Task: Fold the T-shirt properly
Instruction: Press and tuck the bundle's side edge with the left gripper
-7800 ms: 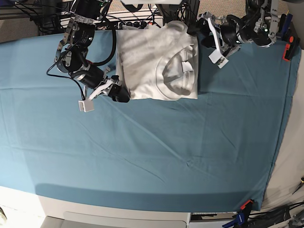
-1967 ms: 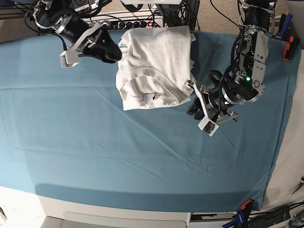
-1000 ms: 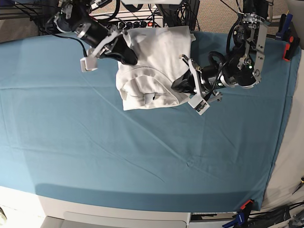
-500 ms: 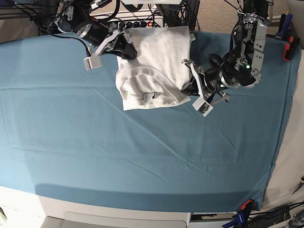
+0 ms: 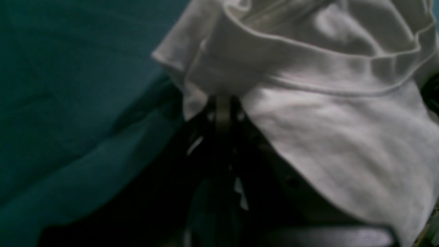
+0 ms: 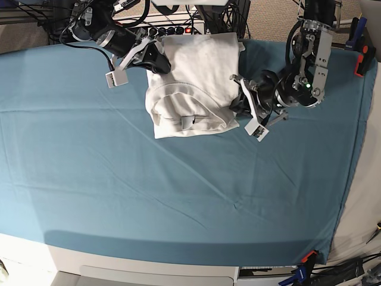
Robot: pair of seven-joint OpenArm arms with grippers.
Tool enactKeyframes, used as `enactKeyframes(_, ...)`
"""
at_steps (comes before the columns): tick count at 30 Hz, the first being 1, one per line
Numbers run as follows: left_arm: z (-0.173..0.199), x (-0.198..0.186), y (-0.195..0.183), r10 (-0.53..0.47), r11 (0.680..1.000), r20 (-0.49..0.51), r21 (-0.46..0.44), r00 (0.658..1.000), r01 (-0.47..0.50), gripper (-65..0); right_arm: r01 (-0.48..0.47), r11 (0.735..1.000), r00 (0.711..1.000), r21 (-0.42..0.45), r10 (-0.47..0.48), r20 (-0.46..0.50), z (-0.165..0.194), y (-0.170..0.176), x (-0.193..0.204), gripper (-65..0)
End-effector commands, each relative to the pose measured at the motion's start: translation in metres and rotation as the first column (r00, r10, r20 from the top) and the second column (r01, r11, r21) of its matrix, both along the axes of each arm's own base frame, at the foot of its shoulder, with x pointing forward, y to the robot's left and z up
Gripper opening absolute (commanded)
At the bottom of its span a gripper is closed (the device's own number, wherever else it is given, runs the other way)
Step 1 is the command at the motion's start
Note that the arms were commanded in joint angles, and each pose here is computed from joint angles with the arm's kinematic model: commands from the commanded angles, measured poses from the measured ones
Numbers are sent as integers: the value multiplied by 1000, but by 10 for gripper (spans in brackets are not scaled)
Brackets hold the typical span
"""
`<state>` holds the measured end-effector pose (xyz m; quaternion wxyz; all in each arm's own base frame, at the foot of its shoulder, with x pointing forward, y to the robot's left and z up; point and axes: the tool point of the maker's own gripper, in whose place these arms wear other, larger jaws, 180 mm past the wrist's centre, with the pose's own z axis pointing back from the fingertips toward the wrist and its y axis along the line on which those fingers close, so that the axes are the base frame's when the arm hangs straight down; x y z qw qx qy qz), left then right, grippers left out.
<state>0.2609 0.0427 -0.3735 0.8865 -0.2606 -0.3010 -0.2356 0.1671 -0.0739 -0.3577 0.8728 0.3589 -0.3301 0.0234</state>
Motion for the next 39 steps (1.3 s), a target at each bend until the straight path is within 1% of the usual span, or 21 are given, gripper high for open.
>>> enactKeyframes(1, 9, 7, -1, 0, 1000, 39, -11, 999, 1, -650, -4, 1000, 1000, 9, 4, 27, 7, 1, 2, -650)
enactKeyframes(5, 8, 8, 1, 1, 1000, 42, 7, 999, -1, -650, -6, 1000, 1000, 9, 6, 25, 7, 1, 1, -650)
enactKeyframes(9, 9, 9, 0, 3, 1000, 47, -3, 999, -3, -650, -6, 1000, 1000, 9, 6, 25, 7, 1, 1, -650)
enactKeyframes(11, 16, 11, -5, 0, 999, 49, -43, 999, 2, -650, -6, 1000, 1000, 9, 6, 25, 7, 1, 2, -650)
enactKeyframes(12, 22, 12, -9, -2, 997, 48, -79, 999, 6, -650, -6, 1000, 1000, 9, 6, 25, 7, 1, 1, -650)
enactKeyframes(15, 38, 13, -25, -55, 985, 78, -161, 995, 67, -650, -6, 1000, 1000, 9, 5, 25, 7, 2, 1, -650)
enactKeyframes(17, 46, 15, -34, -56, 977, 88, -201, 995, 72, -650, -5, 1000, 1000, 9, 5, 26, 7, 2, 2, -650)
enactKeyframes(19, 50, 15, -43, -56, 970, 91, -232, 994, 76, -650, -5, 1000, 1000, 10, 5, 26, 7, 1, 2, -650)
enactKeyframes(23, 52, 12, -54, -62, 962, 86, -260, 994, 82, -650, -5, 1000, 1000, 9, 5, 26, 7, 1, 2, -650)
enactKeyframes(25, 49, 13, -53, -60, 967, 87, -244, 994, 79, -650, -6, 1000, 1000, 9, 6, 25, 7, 1, 1, -650)
enactKeyframes(28, 40, 16, -45, -55, 984, 97, -166, 994, 70, -650, -8, 1000, 1000, 6, 8, 6, 4, 1, -1, -650)
enactKeyframes(31, 31, 22, -35, -19, 995, 102, -100, 995, 30, -650, 0, 1000, 1000, 6, 0, -8, 3, 1, -2, -650)
enactKeyframes(35, 27, 25, -30, 4, 997, 103, -79, 995, 4, -650, 0, 1000, 1000, 6, 0, -8, 3, 1, -2, -650)
enactKeyframes(39, 16, 23, -28, 10, 997, 67, -74, 998, -6, -650, -4, 1000, 1000, 5, 4, -13, 2, 1, -3, -650)
